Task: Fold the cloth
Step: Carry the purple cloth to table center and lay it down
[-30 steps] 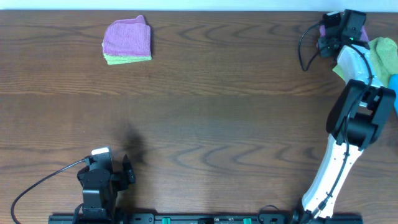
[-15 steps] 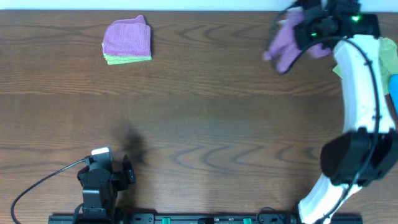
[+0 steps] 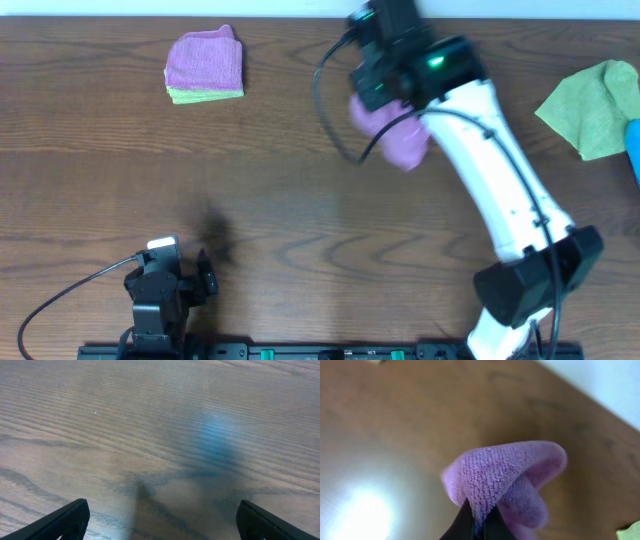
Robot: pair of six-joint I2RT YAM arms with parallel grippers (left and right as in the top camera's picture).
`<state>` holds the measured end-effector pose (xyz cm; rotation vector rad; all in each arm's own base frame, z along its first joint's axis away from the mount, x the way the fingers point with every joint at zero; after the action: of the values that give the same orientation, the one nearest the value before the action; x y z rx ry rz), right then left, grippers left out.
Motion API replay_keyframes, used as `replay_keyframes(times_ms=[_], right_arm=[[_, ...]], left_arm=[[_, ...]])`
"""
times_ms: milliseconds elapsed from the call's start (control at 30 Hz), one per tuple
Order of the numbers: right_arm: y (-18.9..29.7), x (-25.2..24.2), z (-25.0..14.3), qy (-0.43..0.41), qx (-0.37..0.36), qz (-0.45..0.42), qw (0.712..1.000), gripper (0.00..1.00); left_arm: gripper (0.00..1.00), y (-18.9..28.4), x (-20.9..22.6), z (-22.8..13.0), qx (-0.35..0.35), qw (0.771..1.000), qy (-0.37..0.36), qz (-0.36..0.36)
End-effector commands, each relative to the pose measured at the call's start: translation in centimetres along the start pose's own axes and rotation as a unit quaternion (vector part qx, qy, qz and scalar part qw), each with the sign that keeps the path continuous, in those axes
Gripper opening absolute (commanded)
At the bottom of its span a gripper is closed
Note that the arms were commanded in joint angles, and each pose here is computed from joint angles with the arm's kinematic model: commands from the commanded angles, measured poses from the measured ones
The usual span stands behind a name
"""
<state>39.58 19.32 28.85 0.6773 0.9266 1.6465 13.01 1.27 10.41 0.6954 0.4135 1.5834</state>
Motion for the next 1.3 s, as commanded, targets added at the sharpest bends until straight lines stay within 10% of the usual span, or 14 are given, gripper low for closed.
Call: replay_keyframes(times_ms=[0, 267, 700, 933, 1000, 1267], right_arm=[[0.4, 1.5, -2.0, 0.006, 0.034, -0.033, 0.999, 0.01], [-1.6, 4.5, -7.9, 0.028, 0.130, -0.039, 0.990, 0.01], [-2.9, -2.6, 4.0, -0.014, -0.147, -0.101, 0.984, 0.01], [-2.2, 2.3, -1.0, 0.054, -0.034, -0.029, 0.998, 0.02], [-2.0, 4.6, -3.4, 0.084, 0.019, 0.010, 0.996, 0.99], [-3.3, 6.9, -9.1, 0.088, 0.099, -0.038, 0.990, 0.99]], left_arm=[[0.95, -0.4, -0.1, -1.1, 0.024, 1.000, -0.011, 0.002], [0.95, -0.4, -0.1, -1.1, 0.023, 1.000, -0.011, 0.002], [0.95, -0.4, -0.1, -1.1, 0.024, 1.000, -0.011, 0.002], [0.95, -0.4, -0.1, -1.1, 0.023, 1.000, -0.011, 0.002], [0.95, -0.4, -0.1, -1.1, 0.023, 1.000, -0.011, 0.002], [0.95, -0.4, -0.1, -1.1, 0.023, 1.000, -0.011, 0.002]])
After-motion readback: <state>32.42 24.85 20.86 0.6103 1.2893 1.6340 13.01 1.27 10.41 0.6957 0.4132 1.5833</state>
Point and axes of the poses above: each gripper's point midway between its finger pads, its own y axis back along the fingers, its own x axis along the line the jaws close on, z = x × y, the point moved 6 cm from there along y, back along the fingers, and after that the axes turned 15 degrees about -y, right-handed, at the moved point
